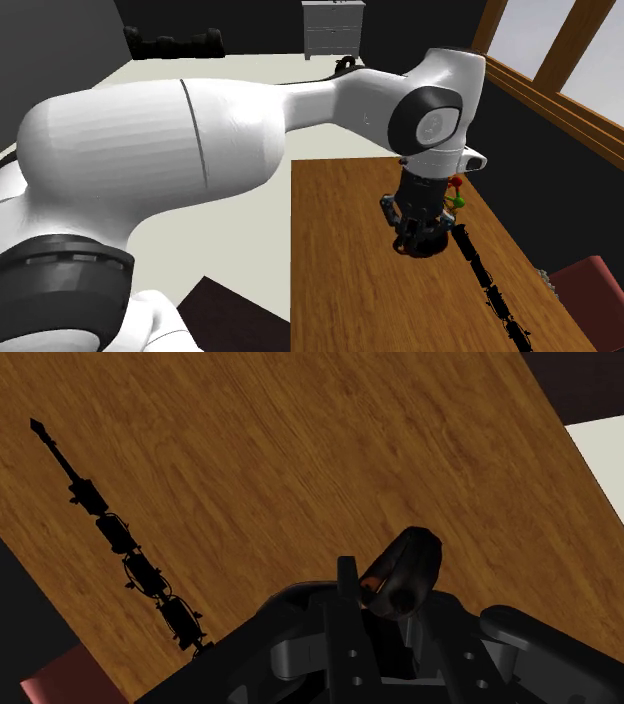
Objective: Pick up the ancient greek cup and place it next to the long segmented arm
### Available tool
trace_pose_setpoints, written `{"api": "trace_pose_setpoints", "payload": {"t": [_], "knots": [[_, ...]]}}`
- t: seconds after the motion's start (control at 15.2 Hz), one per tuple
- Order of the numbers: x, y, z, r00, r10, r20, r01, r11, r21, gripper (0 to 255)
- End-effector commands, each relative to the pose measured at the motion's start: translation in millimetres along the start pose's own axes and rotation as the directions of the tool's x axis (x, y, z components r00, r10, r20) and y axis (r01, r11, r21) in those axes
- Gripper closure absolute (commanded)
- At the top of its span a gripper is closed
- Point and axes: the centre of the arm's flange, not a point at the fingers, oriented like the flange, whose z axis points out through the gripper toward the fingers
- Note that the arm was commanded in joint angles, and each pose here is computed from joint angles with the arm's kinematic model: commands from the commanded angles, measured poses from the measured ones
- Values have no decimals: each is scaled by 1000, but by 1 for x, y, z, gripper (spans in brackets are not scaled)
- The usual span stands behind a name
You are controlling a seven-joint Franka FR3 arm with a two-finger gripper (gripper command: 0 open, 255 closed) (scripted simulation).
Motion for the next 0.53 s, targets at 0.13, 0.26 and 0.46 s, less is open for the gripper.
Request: {"api": "trace_pose_setpoints", "payload": {"t": [0.13, 0.26, 0.46], "knots": [[-35, 39, 9, 1000, -1, 0, 1, 1000, 0, 255], [-52, 58, 13, 1000, -1, 0, 1, 1000, 0, 255], [-78, 88, 20, 1000, -1, 0, 1, 1000, 0, 255]]}}
